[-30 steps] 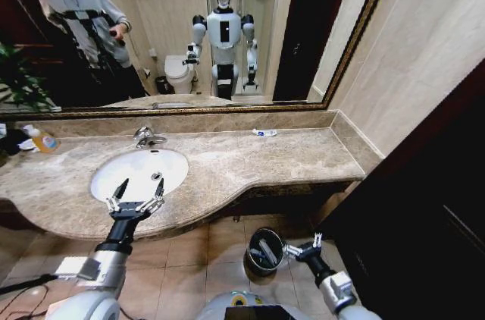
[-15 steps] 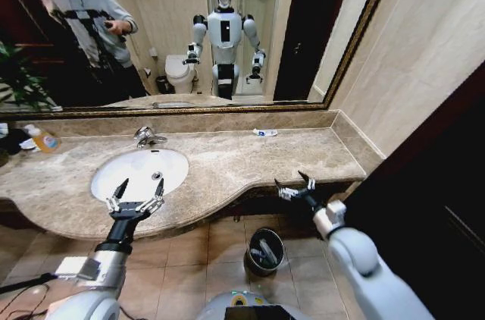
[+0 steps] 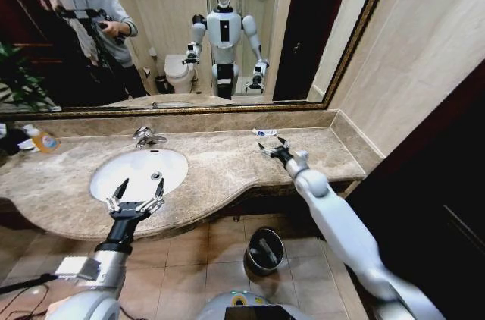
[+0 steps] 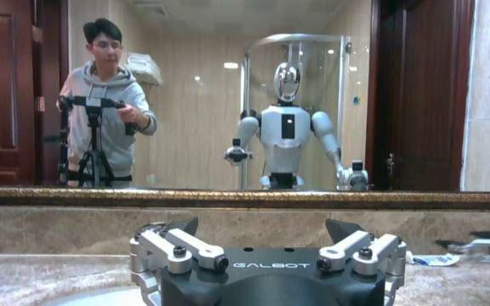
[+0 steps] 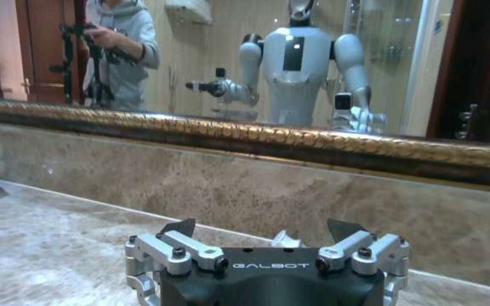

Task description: Pick up the trash from the sink and place it in the trash bin.

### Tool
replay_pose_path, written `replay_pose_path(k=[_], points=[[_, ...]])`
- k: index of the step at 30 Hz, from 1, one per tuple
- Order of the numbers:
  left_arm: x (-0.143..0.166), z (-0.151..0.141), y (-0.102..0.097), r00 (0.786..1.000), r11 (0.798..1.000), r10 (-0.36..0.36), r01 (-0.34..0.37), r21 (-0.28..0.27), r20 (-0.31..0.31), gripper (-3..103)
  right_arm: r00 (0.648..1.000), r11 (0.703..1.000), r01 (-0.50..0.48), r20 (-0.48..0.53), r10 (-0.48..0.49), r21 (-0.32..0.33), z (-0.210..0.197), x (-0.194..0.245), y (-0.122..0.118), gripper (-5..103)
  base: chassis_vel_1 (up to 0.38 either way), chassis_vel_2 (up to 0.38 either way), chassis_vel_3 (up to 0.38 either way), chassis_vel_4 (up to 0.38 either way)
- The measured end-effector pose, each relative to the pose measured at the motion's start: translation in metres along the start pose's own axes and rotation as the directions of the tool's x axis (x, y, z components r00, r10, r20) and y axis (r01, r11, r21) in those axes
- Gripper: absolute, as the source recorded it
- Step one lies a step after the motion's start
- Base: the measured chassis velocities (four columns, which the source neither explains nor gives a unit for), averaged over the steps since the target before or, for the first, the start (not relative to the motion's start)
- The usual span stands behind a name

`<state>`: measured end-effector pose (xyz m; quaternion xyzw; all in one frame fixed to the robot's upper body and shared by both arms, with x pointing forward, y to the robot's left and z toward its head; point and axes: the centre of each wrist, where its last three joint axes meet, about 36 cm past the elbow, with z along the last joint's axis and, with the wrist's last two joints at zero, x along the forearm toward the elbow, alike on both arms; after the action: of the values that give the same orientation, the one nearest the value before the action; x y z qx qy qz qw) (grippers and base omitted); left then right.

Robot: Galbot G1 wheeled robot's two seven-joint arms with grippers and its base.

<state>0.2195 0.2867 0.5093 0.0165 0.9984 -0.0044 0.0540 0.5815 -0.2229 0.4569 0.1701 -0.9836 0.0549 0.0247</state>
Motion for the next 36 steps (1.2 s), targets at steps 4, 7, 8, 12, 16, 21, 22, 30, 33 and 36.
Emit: replay_pose_path(k=[4, 7, 8, 12, 16, 21, 22, 30, 33, 36], points=[[0.000, 0.000, 0.000, 1.000, 1.000, 0.000, 0.000, 0.000, 0.000, 100, 1.000, 1.000, -0.007, -0.011, 0.007, 0.004, 0.003, -0.020, 0.004, 100, 0.000, 0.000, 0.000, 0.000], [0.000, 0.000, 0.000, 1.000, 1.000, 0.000, 0.000, 0.000, 0.000, 100, 0.999, 0.999, -0.036, -0.028, 0.036, 0.004, 0.008, -0.029, 0.000, 100, 0.000, 0.000, 0.000, 0.000], [0.000, 0.000, 0.000, 1.000, 1.000, 0.000, 0.000, 0.000, 0.000, 100, 0.998, 0.999, -0.050, -0.031, 0.050, 0.004, 0.010, -0.030, -0.004, 100, 0.000, 0.000, 0.000, 0.000], [0.000, 0.000, 0.000, 1.000, 1.000, 0.000, 0.000, 0.000, 0.000, 100, 0.996, 0.997, -0.077, -0.038, 0.078, 0.003, 0.014, -0.043, -0.008, 100, 0.000, 0.000, 0.000, 0.000], [0.000, 0.000, 0.000, 1.000, 1.000, 0.000, 0.000, 0.000, 0.000, 100, 0.994, 0.996, -0.094, -0.050, 0.094, -0.006, 0.020, -0.065, -0.008, 100, 0.000, 0.000, 0.000, 0.000], [0.000, 0.000, 0.000, 1.000, 1.000, 0.000, 0.000, 0.000, 0.000, 100, 0.994, 0.995, -0.101, -0.051, 0.099, -0.025, 0.013, -0.101, 0.002, 100, 0.000, 0.000, 0.000, 0.000], [0.000, 0.000, 0.000, 1.000, 1.000, 0.000, 0.000, 0.000, 0.000, 100, 0.994, 0.995, -0.100, -0.048, 0.098, -0.026, 0.010, -0.107, 0.005, 100, 0.000, 0.000, 0.000, 0.000], [0.000, 0.000, 0.000, 1.000, 1.000, 0.000, 0.000, 0.000, 0.000, 100, 0.994, 0.994, -0.104, -0.038, 0.103, -0.022, 0.004, -0.141, 0.019, 100, 0.000, 0.000, 0.000, 0.000], [0.000, 0.000, 0.000, 1.000, 1.000, 0.000, 0.000, 0.000, 0.000, 100, 0.993, 0.994, -0.111, -0.043, 0.110, -0.020, 0.010, -0.148, 0.024, 100, 0.000, 0.000, 0.000, 0.000], [0.000, 0.000, 0.000, 1.000, 1.000, 0.000, 0.000, 0.000, 0.000, 100, 0.992, 0.993, -0.118, -0.052, 0.117, -0.013, 0.018, -0.153, 0.026, 100, 0.000, 0.000, 0.000, 0.000]])
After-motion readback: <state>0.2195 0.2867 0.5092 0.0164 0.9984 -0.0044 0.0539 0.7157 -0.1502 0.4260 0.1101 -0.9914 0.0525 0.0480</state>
